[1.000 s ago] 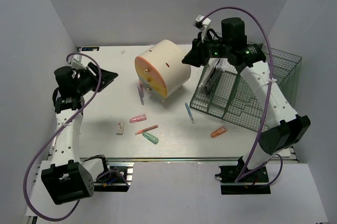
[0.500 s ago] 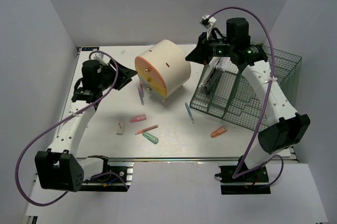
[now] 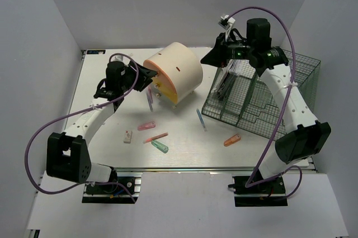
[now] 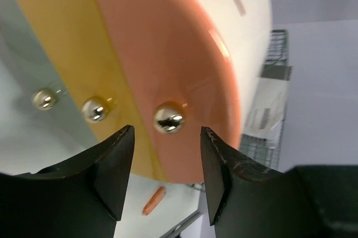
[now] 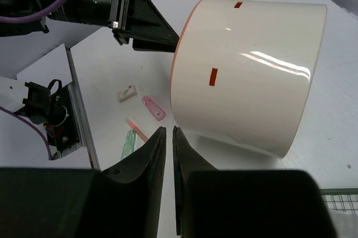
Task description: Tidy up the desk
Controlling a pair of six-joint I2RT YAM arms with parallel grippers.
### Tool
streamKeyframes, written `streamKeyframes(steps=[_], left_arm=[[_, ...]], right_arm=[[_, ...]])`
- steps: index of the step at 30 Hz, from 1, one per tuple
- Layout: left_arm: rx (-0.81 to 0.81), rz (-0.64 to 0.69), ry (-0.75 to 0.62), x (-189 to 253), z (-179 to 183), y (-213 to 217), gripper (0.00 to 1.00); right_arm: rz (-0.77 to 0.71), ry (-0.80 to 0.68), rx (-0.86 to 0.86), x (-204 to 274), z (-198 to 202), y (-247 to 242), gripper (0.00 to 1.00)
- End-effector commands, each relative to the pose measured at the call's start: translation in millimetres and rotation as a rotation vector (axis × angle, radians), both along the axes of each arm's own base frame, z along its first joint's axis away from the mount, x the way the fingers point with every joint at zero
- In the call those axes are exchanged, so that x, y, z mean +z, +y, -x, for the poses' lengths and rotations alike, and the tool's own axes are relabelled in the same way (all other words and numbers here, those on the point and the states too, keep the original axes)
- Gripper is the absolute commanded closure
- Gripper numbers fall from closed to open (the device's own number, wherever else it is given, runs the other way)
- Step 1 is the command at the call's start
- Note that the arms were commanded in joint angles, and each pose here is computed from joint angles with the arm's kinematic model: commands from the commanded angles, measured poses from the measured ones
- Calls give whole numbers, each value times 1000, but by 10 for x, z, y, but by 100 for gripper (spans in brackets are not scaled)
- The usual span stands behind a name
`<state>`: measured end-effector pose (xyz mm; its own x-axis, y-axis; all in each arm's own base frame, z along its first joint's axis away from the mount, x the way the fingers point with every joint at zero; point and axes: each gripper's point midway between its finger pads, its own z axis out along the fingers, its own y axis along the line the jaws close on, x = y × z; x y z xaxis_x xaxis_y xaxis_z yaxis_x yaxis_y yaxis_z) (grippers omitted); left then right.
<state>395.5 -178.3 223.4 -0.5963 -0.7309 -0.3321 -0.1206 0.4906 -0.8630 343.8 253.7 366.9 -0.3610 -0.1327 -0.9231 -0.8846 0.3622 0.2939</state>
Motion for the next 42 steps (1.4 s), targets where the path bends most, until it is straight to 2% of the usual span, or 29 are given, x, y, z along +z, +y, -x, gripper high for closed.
streamKeyframes(steps=[1,10,22,37,42], left_arm=[[51,57,-94,230,-122,0,40],[55,120,-85,99,-168,-48,47],[42,169,-79,84,-148,-122,48],[44,213,-81,109,-99,-130,77],[97,213,-99,174,-65,53,80]], right_arm=[[-34,-62,22,190,90,-47,85],[-35,-40,14,129,14,-97,85],[-37,-29,13,92,-51,-107,84],[-37,-10,3,41,-97,-109,85],[-35,-11,-2,39,-98,-119,85]])
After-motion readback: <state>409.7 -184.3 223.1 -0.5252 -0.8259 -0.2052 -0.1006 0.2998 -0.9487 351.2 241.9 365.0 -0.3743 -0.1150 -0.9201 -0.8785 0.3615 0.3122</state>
